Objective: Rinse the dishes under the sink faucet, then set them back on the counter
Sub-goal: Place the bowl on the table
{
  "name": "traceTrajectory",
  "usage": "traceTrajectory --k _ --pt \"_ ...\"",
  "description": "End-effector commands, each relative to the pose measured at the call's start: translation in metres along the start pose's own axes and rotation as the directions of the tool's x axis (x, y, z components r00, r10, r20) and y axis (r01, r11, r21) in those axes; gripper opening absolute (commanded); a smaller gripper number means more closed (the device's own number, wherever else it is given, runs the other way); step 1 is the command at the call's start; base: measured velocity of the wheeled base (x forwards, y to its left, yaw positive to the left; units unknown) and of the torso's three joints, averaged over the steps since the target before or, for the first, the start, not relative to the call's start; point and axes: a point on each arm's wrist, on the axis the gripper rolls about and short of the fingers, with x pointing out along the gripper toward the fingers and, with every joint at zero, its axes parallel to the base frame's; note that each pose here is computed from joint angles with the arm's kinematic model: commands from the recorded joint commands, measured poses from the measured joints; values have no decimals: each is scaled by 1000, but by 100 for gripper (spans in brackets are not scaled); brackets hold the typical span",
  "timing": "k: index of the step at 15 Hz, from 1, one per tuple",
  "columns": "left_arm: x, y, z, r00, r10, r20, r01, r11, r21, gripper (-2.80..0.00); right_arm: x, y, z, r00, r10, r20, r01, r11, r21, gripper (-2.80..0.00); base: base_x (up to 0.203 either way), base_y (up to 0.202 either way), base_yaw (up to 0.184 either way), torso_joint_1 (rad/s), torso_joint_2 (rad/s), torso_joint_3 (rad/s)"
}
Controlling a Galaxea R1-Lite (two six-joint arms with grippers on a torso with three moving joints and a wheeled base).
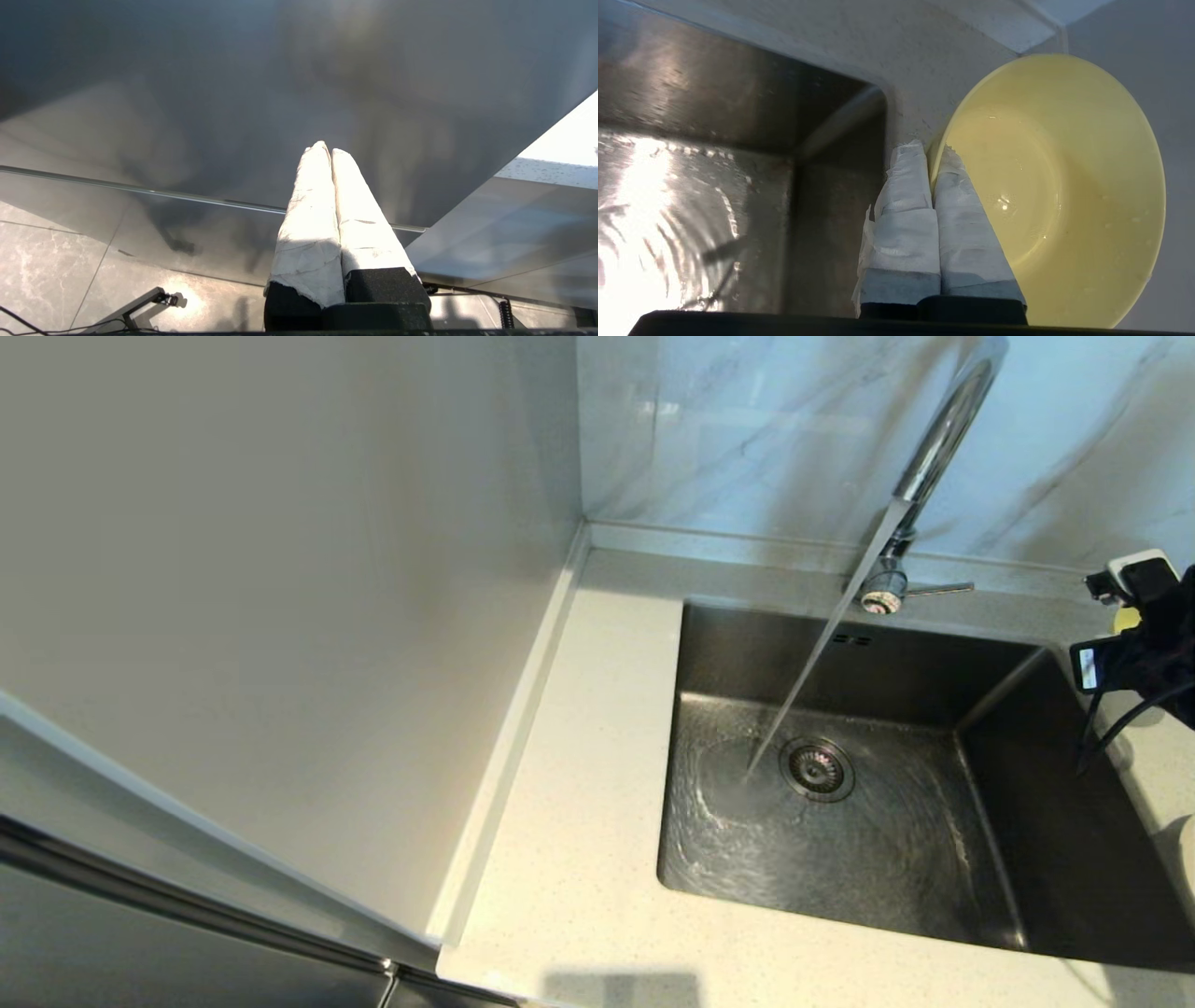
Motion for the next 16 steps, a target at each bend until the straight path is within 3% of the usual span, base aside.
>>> traceTrajectory --k 1,16 --pt "0 0 0 1000 0 0 0 1000 -1 -280 8 -1 -9 1000 -11 -25 11 1000 -12 -280 0 0 0 0 0 0" --pt "0 0 0 1000 0 0 0 1000 1 -280 37 -1 -26 995 -67 -78 65 998 -20 -280 0 0 0 0 0 0"
